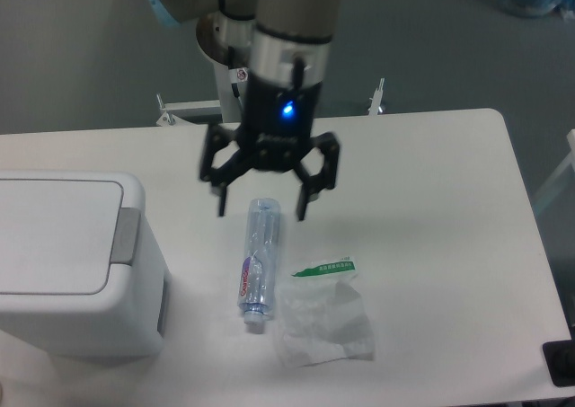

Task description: Open the trash can

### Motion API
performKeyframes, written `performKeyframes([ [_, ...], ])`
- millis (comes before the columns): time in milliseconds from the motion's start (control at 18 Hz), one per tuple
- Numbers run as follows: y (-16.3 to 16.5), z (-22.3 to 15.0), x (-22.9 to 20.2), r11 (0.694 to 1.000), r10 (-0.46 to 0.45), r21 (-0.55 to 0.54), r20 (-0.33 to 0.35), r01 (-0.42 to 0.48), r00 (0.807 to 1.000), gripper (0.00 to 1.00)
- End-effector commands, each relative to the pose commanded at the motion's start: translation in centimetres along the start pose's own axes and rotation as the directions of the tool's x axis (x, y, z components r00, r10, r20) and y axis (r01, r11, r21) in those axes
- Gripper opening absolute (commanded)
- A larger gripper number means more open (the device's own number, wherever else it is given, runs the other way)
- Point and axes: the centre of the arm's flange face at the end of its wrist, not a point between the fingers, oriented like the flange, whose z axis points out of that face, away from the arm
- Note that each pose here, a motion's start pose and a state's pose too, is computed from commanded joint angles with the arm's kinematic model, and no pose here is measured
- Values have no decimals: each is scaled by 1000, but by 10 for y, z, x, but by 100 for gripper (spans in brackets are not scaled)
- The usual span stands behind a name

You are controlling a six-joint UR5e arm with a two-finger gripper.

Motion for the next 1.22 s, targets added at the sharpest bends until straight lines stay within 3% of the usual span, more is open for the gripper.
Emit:
performKeyframes([
  [611, 21, 39, 36, 998, 35, -54, -42, -37, 998, 100],
  [1222, 23, 41, 46, 998, 28, -54, -50, -30, 998, 100],
])
